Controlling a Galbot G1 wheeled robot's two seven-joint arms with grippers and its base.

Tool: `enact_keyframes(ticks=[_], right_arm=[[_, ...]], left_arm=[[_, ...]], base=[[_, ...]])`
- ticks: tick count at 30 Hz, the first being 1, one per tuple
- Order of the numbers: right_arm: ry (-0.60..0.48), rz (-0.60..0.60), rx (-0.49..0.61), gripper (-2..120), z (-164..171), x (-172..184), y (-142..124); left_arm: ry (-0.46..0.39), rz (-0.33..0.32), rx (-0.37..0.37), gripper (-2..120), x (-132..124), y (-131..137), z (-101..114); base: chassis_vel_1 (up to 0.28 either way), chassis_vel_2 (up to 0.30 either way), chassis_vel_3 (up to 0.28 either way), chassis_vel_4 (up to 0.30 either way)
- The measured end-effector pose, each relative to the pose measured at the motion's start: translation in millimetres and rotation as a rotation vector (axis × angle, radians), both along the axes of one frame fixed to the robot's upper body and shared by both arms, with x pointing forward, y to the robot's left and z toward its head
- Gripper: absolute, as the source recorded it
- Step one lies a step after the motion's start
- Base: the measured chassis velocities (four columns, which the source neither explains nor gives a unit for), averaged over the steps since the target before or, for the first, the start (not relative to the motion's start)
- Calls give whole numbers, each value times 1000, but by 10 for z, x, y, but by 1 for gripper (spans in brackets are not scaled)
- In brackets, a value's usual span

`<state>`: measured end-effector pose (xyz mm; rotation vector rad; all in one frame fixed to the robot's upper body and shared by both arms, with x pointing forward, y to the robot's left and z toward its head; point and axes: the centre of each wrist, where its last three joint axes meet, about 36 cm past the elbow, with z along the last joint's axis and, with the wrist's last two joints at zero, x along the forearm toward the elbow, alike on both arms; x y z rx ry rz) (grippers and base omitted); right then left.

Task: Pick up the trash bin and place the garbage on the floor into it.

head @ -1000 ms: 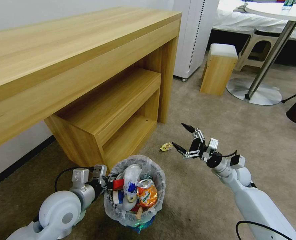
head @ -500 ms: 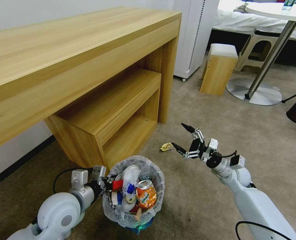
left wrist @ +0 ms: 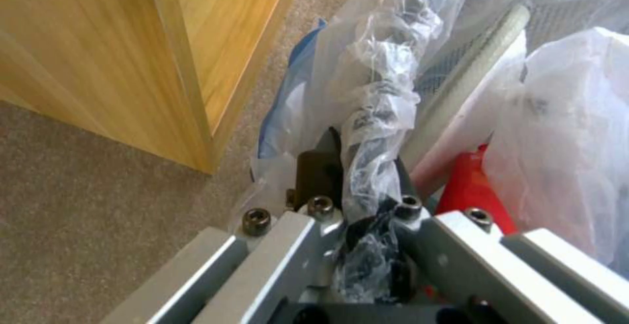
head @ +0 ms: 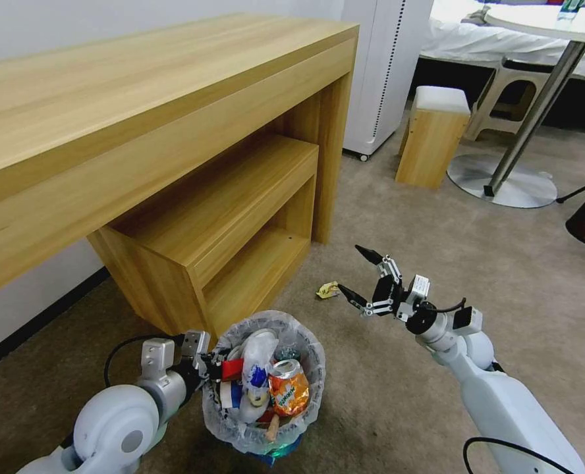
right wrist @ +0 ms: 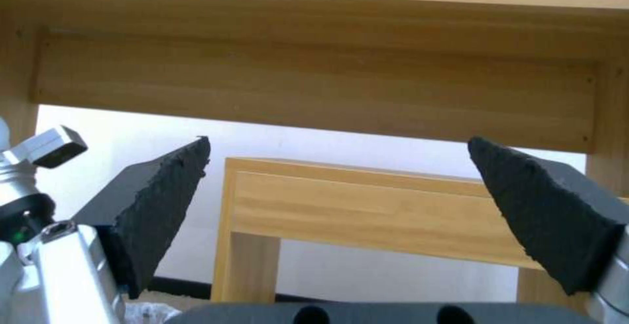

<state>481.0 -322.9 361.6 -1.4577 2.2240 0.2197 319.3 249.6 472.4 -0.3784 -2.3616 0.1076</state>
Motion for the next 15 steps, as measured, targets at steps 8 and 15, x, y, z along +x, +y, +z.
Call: enact_keyframes(ticks=[8,15], right_arm=[[-1,4,-3,100,4,4,-7],[-3,1,2,100,-5,2,5]], left_arm=[[4,-2,-3,0,-18,-4,-9],[2,0,1,0,-19,7,-7]], base=[[-9,13,13,-14],[-124,125,121,-127]])
